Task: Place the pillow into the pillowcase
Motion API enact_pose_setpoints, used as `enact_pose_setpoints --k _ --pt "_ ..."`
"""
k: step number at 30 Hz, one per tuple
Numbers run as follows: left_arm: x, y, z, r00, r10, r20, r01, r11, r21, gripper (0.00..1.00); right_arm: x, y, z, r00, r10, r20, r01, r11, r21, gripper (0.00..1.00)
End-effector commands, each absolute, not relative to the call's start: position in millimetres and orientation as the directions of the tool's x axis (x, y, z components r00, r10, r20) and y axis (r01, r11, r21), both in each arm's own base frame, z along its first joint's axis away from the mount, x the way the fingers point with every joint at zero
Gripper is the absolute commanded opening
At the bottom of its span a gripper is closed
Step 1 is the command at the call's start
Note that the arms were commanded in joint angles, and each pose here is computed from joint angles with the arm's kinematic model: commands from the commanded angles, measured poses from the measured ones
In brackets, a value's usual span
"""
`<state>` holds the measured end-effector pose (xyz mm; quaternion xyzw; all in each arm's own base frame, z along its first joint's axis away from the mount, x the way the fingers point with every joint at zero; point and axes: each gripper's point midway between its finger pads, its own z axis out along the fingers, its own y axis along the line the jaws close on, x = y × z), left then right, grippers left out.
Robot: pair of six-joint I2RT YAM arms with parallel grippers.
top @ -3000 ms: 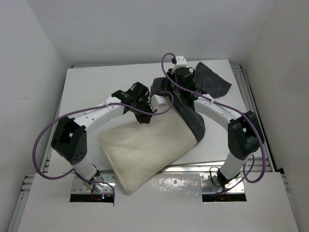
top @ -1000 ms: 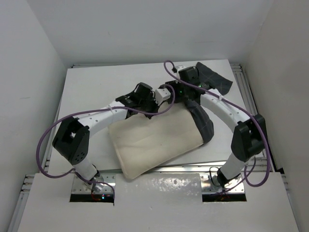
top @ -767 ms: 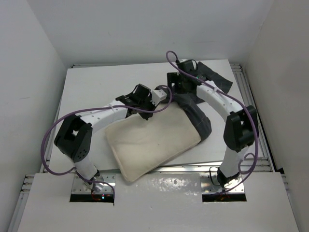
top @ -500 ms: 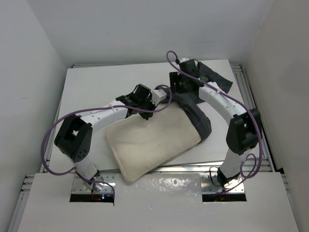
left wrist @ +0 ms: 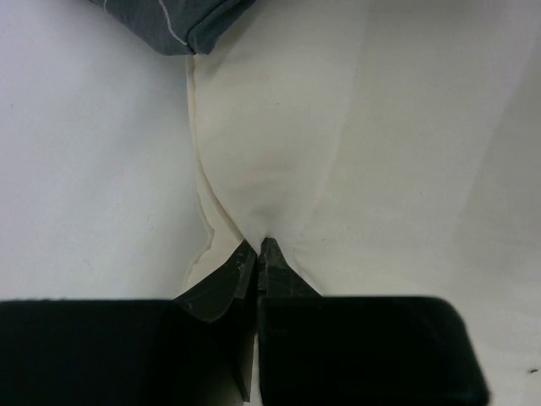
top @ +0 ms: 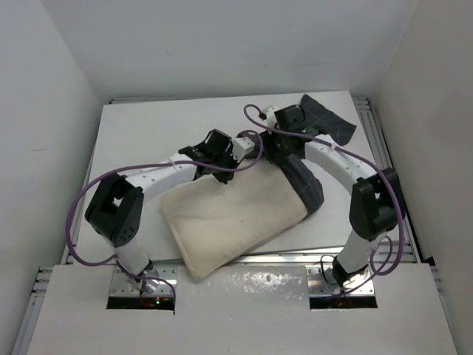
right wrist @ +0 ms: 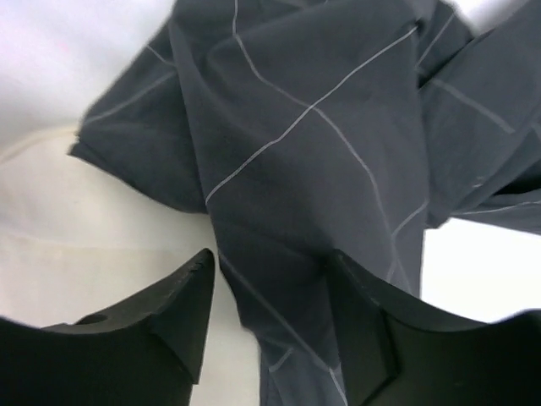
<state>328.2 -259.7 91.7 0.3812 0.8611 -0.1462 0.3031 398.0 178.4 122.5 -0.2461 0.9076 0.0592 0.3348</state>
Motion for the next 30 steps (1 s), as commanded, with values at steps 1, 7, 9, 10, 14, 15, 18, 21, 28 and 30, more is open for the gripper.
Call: enact_pose_setpoints --k 1,7,9,10,14,15,18,21,28,30 --pt "337 -264 105 -0.523 0.542 -0.657 0.734 0.679 -0.024 0.0 399 182 110 -0.654 -0.443 -0.613 -0.52 0.852 -0.061 0.54" --pt "333 -271 106 -0.561 0.513 -0.65 0.722 0.687 -0.08 0.0 390 185 94 -0.693 -0.446 -0.566 -0.53 0.848 -0.018 0.0" --pt "334 -270 106 -0.591 0.485 -0.645 0.698 0.709 -0.106 0.0 378 185 97 -0.705 -0.449 -0.549 -0.544 0.839 0.013 0.0" --pt "337 -269 110 -0.601 0.467 -0.649 0.684 0.72 -0.115 0.0 369 187 96 -0.711 -0.447 -0.543 -0.553 0.832 0.04 0.0" --pt "368 -252 140 -0.657 0.293 -0.694 0.578 0.788 -0.214 0.0 331 202 119 -0.709 -0.368 -0.602 -0.574 0.797 0.187 0.0" --pt "384 -237 150 -0.688 0.187 -0.701 0.5 0.823 -0.27 0.0 319 208 130 -0.699 -0.352 -0.622 -0.58 0.788 0.206 0.0" --pt "403 -229 180 -0.664 0.093 -0.742 0.46 0.833 -0.307 0.0 291 213 119 -0.708 -0.368 -0.603 -0.578 0.792 0.195 0.0" --pt "400 -238 189 -0.683 0.046 -0.729 0.452 0.81 -0.372 0.0 283 229 115 -0.741 -0.285 -0.608 -0.535 0.798 0.278 0.0" --pt "387 -236 165 -0.73 0.021 -0.683 0.41 0.813 -0.414 0.0 319 276 145 -0.765 0.14 -0.629 -0.315 0.77 0.555 0.0" --pt "387 -234 161 -0.732 0.021 -0.681 0.402 0.819 -0.408 0.0 328 283 145 -0.76 0.251 -0.599 -0.251 0.738 0.627 0.0"
